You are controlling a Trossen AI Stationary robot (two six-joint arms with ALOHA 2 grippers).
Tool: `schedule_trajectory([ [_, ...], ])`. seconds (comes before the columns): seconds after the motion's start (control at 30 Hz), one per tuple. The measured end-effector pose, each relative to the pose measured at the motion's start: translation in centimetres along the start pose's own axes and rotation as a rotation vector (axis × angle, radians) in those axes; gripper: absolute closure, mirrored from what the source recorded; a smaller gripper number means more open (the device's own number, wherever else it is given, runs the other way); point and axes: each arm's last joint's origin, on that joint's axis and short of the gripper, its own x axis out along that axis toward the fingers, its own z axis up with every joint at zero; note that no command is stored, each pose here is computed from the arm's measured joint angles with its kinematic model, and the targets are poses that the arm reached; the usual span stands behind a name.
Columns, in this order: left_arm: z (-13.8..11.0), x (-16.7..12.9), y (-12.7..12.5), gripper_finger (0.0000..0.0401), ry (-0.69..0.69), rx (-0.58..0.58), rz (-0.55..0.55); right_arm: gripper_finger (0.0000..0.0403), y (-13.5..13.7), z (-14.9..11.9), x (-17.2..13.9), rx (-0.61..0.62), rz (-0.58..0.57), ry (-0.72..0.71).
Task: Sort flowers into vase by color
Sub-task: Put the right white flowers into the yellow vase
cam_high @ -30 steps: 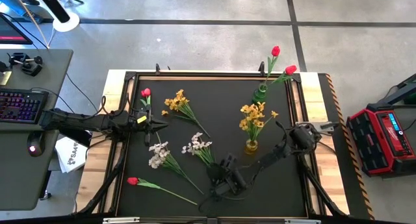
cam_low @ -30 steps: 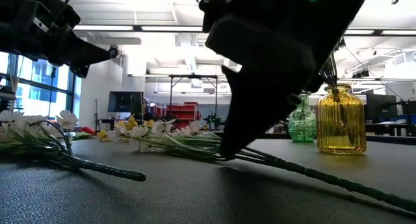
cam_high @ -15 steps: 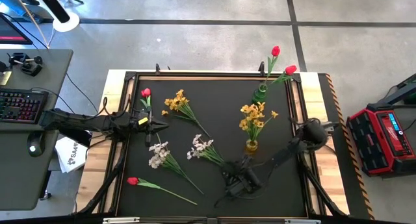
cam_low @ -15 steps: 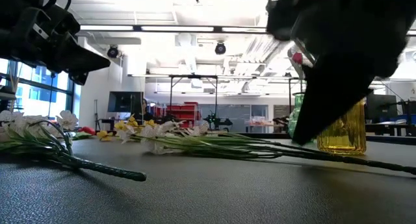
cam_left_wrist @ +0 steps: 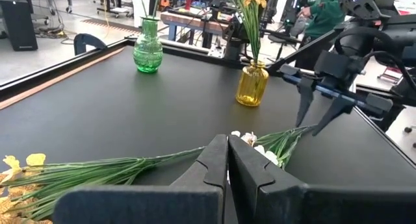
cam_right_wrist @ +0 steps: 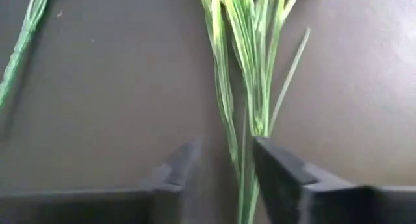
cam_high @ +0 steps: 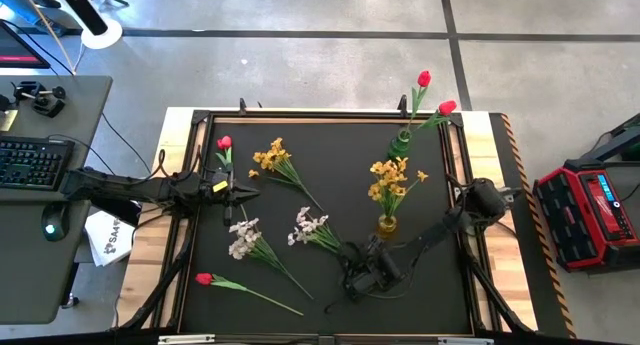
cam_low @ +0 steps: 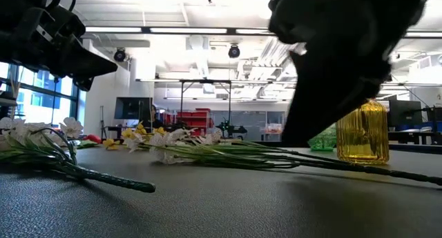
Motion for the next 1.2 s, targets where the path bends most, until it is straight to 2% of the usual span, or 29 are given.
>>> schedule_trajectory([
  [0.17,0.0,0.0,0.0,0.0401,0.0,0.001,0.0,0.0166,0.0,-0.3,0.9,-0.026,-0.055,-0.068],
  [0.23,0.0,0.0,0.0,0.0401,0.001,0.001,0.0,0.0146,-0.1,-0.5,1.6,-0.033,-0.075,-0.066],
  [0.33,-0.1,0.0,0.0,0.0401,0.005,0.002,0.001,0.0146,0.0,-0.5,2.7,-0.026,-0.074,-0.064],
  [0.43,0.0,0.0,0.0,0.0401,0.005,0.002,0.001,0.0171,0.1,-0.2,3.4,-0.03,-0.056,-0.059],
  [0.53,0.0,0.0,0.0,0.0401,0.005,0.002,0.001,0.0213,0.0,0.2,3.8,-0.033,-0.043,-0.045],
  [0.83,-0.1,0.0,0.0,0.0401,0.007,0.002,0.001,0.0385,-0.4,0.6,4.1,-0.046,-0.071,-0.055],
  [1.03,-0.1,0.0,0.0,0.0401,0.008,0.003,0.001,0.0391,-0.5,-0.6,3.5,-0.012,-0.167,-0.16],
  [1.2,0.1,0.0,-0.1,0.0401,-0.005,0.003,-0.016,0.0397,0.9,-0.8,2.4,0.011,-0.096,-0.283],
])
